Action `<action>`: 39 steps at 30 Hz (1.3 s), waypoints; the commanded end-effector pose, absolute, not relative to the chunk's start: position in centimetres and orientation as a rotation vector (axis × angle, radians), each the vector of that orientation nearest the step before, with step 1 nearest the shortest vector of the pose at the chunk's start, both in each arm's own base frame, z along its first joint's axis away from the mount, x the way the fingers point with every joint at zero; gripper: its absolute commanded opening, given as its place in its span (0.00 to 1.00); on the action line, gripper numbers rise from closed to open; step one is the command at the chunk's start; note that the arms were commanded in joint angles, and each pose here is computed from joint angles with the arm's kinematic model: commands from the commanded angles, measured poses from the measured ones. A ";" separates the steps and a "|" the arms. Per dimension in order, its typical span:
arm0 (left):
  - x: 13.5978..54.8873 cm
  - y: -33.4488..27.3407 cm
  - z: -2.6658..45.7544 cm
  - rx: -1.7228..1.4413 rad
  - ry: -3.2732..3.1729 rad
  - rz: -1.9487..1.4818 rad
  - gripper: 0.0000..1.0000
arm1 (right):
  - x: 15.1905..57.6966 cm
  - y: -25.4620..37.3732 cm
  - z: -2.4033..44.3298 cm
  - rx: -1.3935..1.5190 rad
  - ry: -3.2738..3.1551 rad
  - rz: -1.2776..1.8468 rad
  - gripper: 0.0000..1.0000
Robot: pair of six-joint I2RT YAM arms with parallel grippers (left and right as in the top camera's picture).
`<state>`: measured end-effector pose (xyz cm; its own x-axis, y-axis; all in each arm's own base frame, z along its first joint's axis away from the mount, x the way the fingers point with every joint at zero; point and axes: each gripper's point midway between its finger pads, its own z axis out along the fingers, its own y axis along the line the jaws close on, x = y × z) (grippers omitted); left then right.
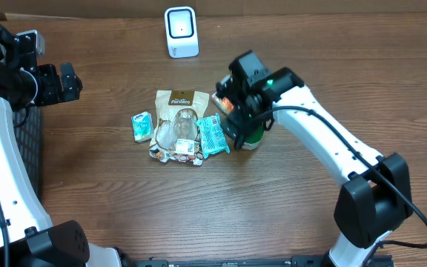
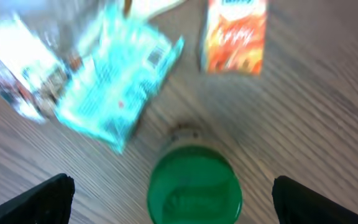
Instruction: Scan the item barcode
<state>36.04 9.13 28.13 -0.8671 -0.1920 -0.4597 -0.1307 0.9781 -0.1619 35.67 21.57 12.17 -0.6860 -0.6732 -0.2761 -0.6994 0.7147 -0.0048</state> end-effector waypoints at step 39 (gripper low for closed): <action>36.2 9.0 28.3 -0.198 2.628 -0.174 1.00 | 35.0 17.3 6.4 0.361 2.957 0.212 0.78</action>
